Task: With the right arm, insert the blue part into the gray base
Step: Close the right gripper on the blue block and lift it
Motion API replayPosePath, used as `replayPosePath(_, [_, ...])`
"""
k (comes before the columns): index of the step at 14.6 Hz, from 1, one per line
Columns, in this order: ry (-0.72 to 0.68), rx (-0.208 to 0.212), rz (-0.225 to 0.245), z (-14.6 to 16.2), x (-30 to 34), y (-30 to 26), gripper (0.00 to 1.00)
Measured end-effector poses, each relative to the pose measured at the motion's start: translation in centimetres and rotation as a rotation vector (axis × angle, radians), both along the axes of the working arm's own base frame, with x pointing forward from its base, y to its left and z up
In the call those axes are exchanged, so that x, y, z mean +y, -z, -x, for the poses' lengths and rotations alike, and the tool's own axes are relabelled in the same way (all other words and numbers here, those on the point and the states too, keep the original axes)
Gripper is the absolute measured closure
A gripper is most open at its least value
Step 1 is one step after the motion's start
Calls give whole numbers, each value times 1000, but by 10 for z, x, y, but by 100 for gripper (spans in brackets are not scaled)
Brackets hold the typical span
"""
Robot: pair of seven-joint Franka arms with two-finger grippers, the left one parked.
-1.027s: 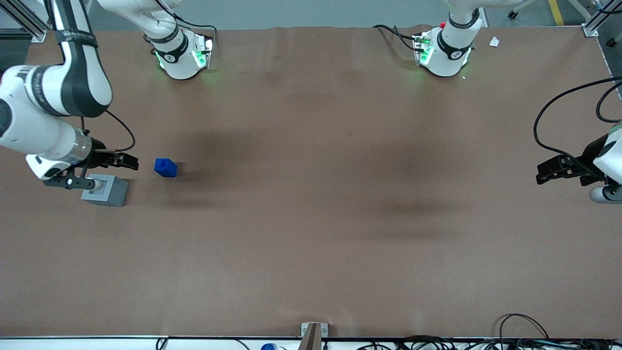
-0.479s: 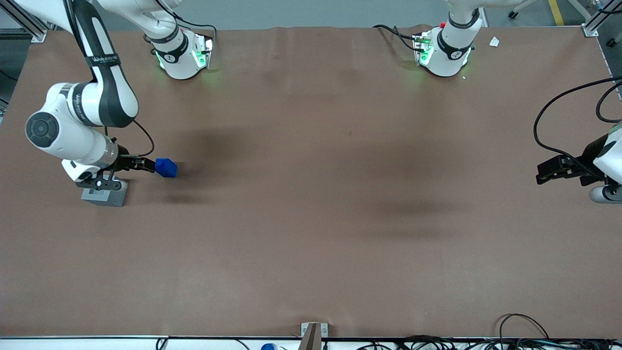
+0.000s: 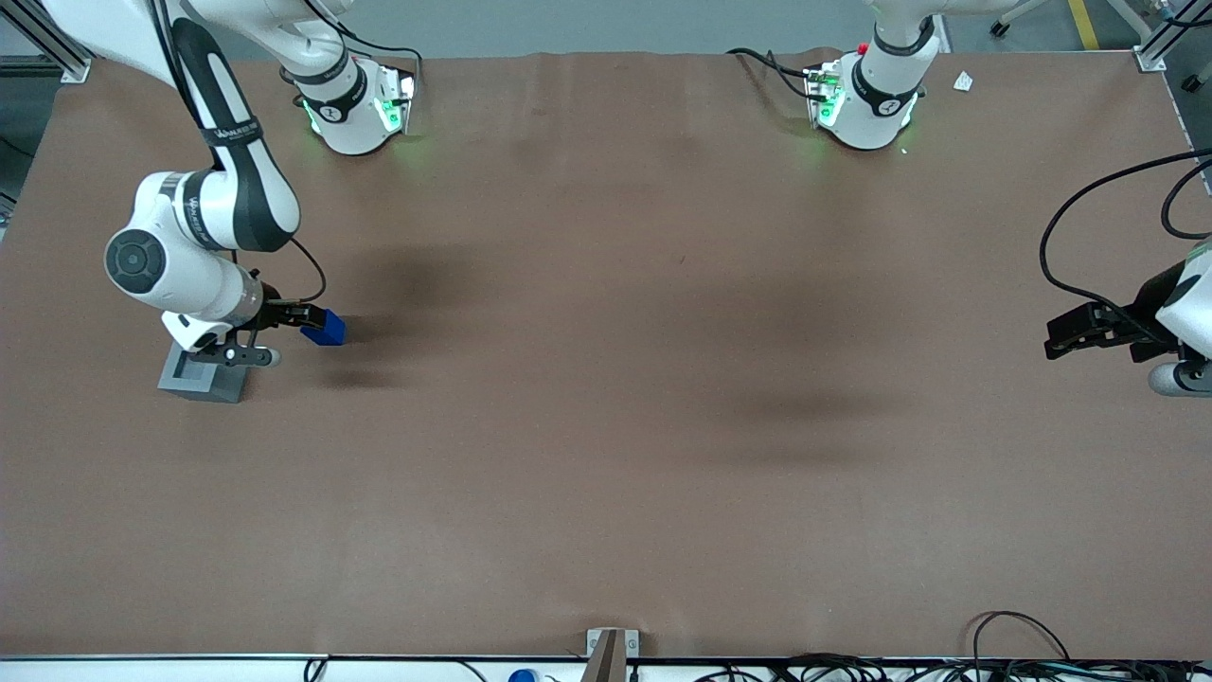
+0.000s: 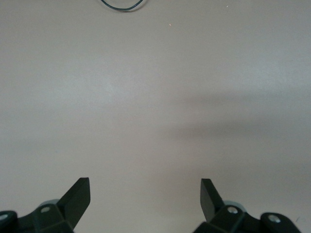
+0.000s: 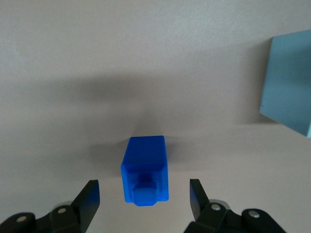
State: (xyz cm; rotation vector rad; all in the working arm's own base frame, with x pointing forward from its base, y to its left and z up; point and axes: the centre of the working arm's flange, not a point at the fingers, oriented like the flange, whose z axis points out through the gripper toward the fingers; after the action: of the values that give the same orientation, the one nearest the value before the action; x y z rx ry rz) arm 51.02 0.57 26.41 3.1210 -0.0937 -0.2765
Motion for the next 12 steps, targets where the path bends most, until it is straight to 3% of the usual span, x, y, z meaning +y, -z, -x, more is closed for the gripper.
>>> replayPosePath(3, [-4, 19, 0, 7, 2, 8, 18])
replayPosePath(12, [-5, 3, 10, 17, 1, 47, 24])
